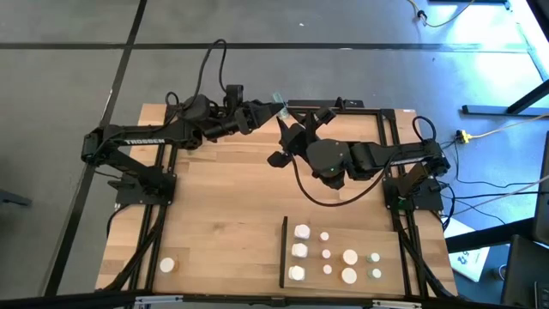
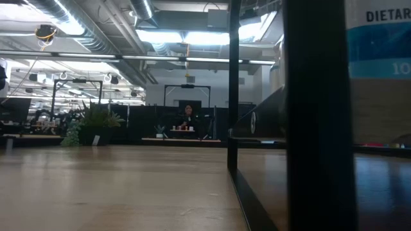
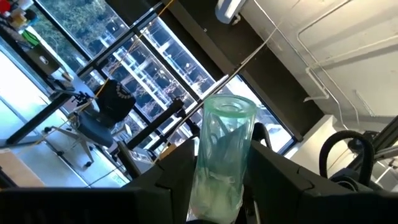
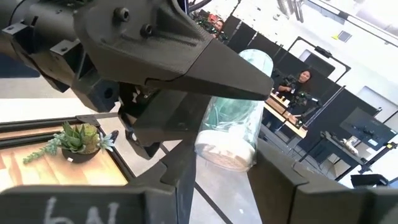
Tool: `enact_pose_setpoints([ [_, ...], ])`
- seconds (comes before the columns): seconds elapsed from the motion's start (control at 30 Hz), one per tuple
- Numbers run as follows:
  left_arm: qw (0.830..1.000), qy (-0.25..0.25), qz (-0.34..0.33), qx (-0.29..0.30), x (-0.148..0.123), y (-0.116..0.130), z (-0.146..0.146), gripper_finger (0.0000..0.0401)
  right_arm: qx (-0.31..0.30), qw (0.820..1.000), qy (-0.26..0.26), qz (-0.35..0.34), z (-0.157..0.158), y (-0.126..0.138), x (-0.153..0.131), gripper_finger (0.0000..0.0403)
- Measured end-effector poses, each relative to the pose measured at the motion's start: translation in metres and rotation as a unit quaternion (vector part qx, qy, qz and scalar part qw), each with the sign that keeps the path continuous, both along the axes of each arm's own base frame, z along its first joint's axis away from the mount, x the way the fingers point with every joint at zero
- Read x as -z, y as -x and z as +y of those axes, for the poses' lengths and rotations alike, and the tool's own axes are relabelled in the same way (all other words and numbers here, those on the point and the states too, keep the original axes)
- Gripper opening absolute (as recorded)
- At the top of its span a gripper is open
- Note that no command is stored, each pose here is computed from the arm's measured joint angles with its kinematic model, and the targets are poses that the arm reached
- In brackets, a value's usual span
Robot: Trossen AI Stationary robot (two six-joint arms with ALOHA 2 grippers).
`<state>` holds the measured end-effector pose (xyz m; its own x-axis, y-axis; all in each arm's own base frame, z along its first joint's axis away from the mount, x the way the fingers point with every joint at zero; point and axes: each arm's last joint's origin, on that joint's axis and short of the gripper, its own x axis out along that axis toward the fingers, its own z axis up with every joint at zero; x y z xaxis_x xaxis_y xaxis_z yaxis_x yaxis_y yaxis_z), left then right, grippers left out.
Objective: Pick and place medicine bottles onto shelf by color
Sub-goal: Put the bottom left blue pill bottle on the shelf
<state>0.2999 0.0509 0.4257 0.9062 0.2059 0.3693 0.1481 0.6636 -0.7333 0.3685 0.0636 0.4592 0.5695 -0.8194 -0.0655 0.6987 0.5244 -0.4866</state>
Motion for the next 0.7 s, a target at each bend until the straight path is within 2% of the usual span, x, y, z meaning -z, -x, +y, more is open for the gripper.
enact_pose_setpoints([
  [0.47, 1.000, -0.022, -0.005, 0.000, -0.004, 0.005, -0.001, 0.0138, 0.021, 0.999, 0.030, 0.031, 0.025, 0.011, -0.001, 0.0130],
  [0.53, 0.999, -0.038, -0.002, 0.000, -0.006, 0.007, -0.002, 0.0138, 0.029, 0.998, 0.034, 0.034, 0.030, 0.014, -0.001, 0.0130],
  [0.7, 0.999, -0.052, -0.006, 0.005, -0.009, 0.010, -0.006, 0.0137, 0.014, 0.999, 0.035, 0.032, 0.043, 0.020, -0.002, 0.0130],
])
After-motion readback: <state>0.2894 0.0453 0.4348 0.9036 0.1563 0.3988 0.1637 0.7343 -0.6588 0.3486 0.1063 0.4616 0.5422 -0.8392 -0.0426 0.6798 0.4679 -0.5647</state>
